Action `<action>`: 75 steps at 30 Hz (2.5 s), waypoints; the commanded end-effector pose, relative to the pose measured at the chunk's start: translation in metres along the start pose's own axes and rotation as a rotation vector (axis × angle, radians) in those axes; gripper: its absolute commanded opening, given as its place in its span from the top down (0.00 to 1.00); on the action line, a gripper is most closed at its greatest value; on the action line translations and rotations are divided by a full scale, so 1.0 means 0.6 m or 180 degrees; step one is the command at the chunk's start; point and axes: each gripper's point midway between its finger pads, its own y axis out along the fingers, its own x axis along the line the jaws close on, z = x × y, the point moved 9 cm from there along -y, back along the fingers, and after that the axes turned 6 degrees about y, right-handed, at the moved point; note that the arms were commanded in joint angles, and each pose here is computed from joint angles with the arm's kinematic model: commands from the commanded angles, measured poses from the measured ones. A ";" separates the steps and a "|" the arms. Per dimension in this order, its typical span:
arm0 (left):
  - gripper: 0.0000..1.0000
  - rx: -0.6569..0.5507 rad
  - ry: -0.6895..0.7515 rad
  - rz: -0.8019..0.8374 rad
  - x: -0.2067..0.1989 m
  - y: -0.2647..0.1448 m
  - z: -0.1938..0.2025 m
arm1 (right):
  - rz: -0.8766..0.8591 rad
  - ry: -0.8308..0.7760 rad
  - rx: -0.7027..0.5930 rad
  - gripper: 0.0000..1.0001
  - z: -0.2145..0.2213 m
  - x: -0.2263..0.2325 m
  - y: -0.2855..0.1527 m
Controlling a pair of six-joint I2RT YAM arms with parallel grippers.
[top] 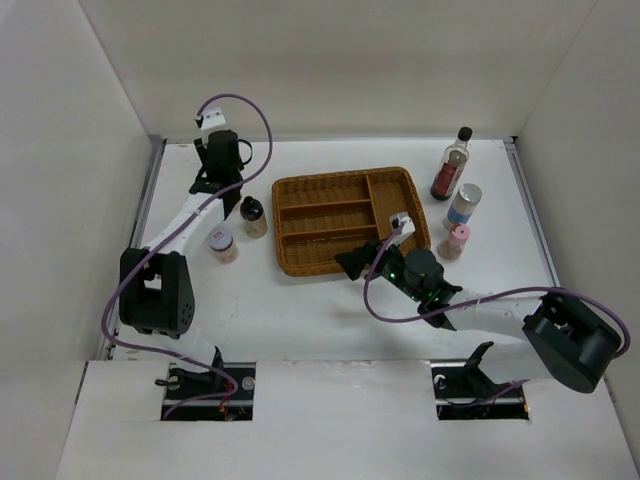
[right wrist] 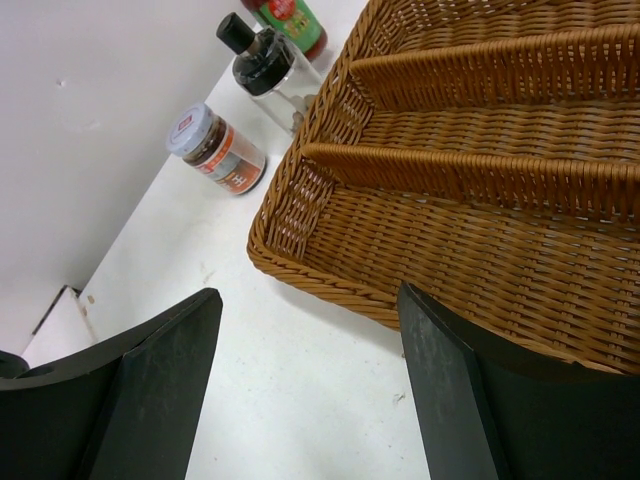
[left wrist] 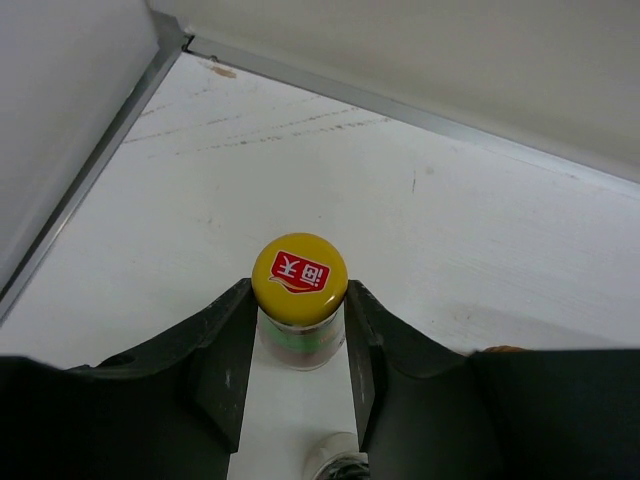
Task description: Organize the condiment bottles
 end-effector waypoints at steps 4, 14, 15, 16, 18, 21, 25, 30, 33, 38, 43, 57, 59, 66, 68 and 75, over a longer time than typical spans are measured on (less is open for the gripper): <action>0.82 -0.1349 -0.0675 0.0238 0.011 -0.123 -0.228 | -0.0091 -0.0020 -0.0148 0.23 -0.014 0.006 0.002; 0.81 -0.1578 -0.0722 0.1012 -0.067 -0.242 -0.273 | 0.0179 0.0035 -0.0511 0.29 -0.043 -0.020 -0.020; 0.81 -0.1575 -0.0721 0.1086 -0.075 -0.252 -0.266 | 0.0228 0.0048 -0.0567 0.35 -0.048 -0.025 -0.024; 0.81 -0.1564 -0.0740 0.1150 -0.082 -0.263 -0.260 | 0.0262 0.0056 -0.0616 0.41 -0.053 -0.028 -0.028; 0.81 -0.1535 -0.0744 0.1257 -0.097 -0.278 -0.245 | 0.0349 0.0070 -0.0687 0.52 -0.059 -0.037 -0.033; 0.81 -0.1484 -0.0729 0.1404 -0.121 -0.294 -0.224 | 0.0395 0.0079 -0.0671 0.53 -0.059 -0.041 -0.033; 0.81 -0.1406 -0.0692 0.1564 -0.156 -0.299 -0.194 | 0.0410 0.0080 -0.0684 0.49 -0.060 -0.041 -0.034; 0.81 -0.1284 -0.0585 0.1646 -0.186 -0.294 -0.159 | 0.0391 0.0081 -0.0699 0.45 -0.063 -0.040 -0.036; 0.81 -0.1239 -0.0548 0.1650 -0.193 -0.287 -0.141 | 0.0410 0.0091 -0.0698 0.45 -0.063 -0.043 -0.036; 0.81 -0.1179 -0.0530 0.1638 -0.186 -0.280 -0.114 | 0.0412 0.0084 -0.0673 0.44 -0.060 -0.043 -0.034; 0.81 -0.1093 -0.0480 0.1639 -0.185 -0.278 -0.085 | 0.0418 0.0089 -0.0659 0.42 -0.059 -0.044 -0.033; 0.81 -0.0955 -0.0459 0.1573 -0.160 -0.266 -0.022 | 0.0443 0.0082 -0.0616 0.39 -0.055 -0.047 -0.028; 0.80 -0.0942 -0.0460 0.1567 -0.158 -0.264 -0.014 | 0.0454 0.0082 -0.0626 0.39 -0.055 -0.048 -0.028; 0.72 -0.0821 -0.0349 0.1578 -0.159 -0.259 0.041 | 0.0461 0.0087 -0.0625 0.38 -0.055 -0.048 -0.028; 0.70 -0.0791 -0.0339 0.1559 -0.157 -0.259 0.052 | 0.0464 0.0092 -0.0622 0.38 -0.055 -0.050 -0.028; 0.46 -0.0830 -0.0378 0.1553 -0.146 -0.270 0.049 | 0.0467 0.0092 -0.0618 0.36 -0.055 -0.050 -0.027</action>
